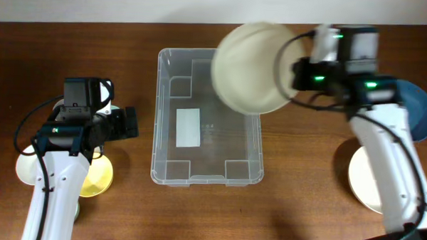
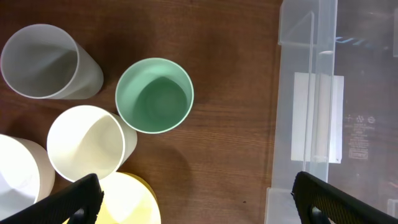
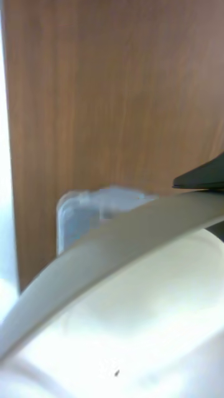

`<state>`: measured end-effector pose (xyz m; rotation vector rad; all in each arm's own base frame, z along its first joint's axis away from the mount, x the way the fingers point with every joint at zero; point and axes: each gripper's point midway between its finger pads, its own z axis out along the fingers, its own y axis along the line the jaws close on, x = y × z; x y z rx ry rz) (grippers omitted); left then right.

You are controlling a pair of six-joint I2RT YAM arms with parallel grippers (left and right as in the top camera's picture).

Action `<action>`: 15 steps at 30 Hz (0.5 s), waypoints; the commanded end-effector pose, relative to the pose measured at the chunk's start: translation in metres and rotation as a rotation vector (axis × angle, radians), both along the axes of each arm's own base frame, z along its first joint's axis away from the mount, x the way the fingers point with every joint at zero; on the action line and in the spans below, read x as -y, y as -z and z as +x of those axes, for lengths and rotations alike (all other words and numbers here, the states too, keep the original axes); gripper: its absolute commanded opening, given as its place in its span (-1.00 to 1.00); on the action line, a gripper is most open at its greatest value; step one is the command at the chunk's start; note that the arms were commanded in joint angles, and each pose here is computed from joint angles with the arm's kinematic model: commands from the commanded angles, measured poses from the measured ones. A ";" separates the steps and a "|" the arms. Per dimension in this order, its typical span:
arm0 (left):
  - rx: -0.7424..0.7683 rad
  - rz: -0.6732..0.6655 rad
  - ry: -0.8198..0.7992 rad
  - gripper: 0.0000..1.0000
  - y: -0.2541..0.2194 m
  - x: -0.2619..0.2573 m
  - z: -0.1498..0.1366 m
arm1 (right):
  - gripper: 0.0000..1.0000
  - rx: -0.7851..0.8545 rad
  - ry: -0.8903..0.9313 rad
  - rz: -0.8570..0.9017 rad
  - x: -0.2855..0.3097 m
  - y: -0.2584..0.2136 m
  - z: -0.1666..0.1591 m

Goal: Pack container
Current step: 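Lift the cream bowl with the right gripper and place it in the bin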

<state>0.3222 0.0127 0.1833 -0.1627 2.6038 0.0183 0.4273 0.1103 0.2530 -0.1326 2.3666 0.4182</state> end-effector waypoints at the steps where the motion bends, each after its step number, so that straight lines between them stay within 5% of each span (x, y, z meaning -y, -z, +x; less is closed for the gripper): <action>1: 0.059 0.001 -0.025 0.99 -0.027 -0.013 0.009 | -0.93 0.032 0.013 -0.115 -0.035 0.013 0.010; 15: 0.095 0.009 -0.143 0.99 -0.055 -0.052 0.006 | -0.93 -0.160 -0.033 -0.267 -0.086 0.164 0.038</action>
